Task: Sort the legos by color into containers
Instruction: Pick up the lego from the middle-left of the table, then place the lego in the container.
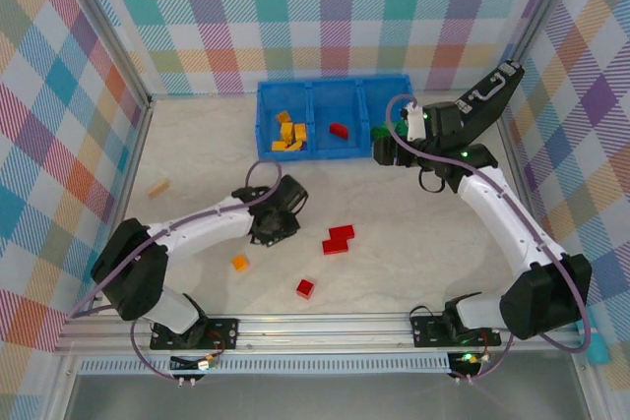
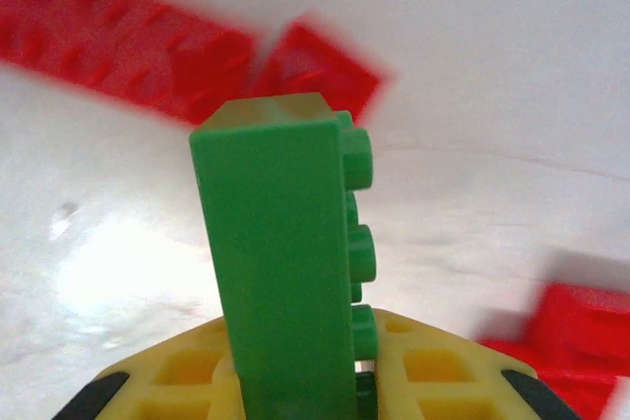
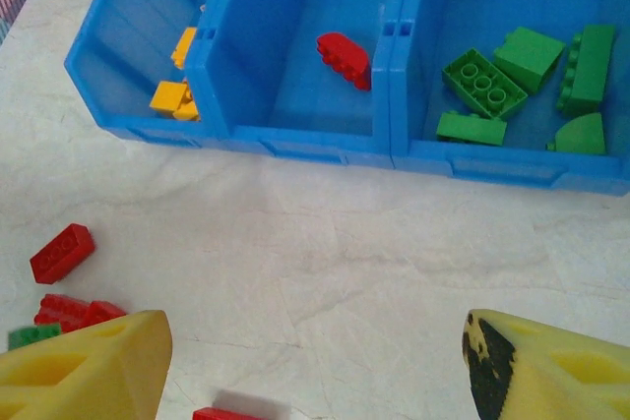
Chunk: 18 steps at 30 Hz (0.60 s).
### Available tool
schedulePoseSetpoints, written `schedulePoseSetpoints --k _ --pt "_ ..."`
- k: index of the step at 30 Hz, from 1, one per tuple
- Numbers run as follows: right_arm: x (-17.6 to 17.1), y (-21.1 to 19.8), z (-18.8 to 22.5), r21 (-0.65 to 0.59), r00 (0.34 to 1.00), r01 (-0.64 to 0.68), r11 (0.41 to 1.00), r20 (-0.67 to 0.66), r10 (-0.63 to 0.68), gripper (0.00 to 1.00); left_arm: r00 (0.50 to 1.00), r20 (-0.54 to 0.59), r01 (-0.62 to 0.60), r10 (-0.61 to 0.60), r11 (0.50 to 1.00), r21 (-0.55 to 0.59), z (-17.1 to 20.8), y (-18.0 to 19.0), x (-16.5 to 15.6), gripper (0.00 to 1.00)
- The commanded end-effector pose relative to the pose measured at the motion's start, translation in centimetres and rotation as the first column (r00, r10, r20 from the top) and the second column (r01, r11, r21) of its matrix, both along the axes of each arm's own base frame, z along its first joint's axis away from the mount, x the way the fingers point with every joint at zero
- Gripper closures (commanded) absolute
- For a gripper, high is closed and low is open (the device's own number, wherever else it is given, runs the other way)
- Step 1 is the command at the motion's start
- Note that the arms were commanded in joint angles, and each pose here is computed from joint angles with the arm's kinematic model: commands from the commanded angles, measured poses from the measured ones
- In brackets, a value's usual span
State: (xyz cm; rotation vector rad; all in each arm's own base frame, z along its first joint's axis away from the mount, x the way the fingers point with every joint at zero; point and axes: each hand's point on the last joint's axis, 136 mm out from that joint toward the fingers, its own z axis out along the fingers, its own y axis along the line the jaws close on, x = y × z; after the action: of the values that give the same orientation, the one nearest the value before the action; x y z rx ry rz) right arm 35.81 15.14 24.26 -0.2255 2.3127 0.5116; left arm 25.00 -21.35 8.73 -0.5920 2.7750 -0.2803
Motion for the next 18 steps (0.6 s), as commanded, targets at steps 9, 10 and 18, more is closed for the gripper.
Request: schedulePoseSetpoints --k 9,10,18 --pt "-6.1 -3.1 2.4 0.037 0.992 0.106 0.994 0.057 -0.108 0.22 0.834 0.451 0.367 -0.317 0.93 -0.025 13.9 -13.8 11.9 0.85" --pt "-6.5 -3.6 1.5 0.026 0.991 0.129 0.991 0.037 -0.13 0.22 0.811 0.489 0.388 -0.32 0.921 -0.041 14.6 -15.5 13.0 0.85" --pt "-8.9 -3.0 -3.0 0.16 0.981 0.184 0.97 -0.095 -0.171 0.22 0.715 0.631 0.5 -0.3 0.851 -0.163 16.5 -25.7 19.0 0.86"
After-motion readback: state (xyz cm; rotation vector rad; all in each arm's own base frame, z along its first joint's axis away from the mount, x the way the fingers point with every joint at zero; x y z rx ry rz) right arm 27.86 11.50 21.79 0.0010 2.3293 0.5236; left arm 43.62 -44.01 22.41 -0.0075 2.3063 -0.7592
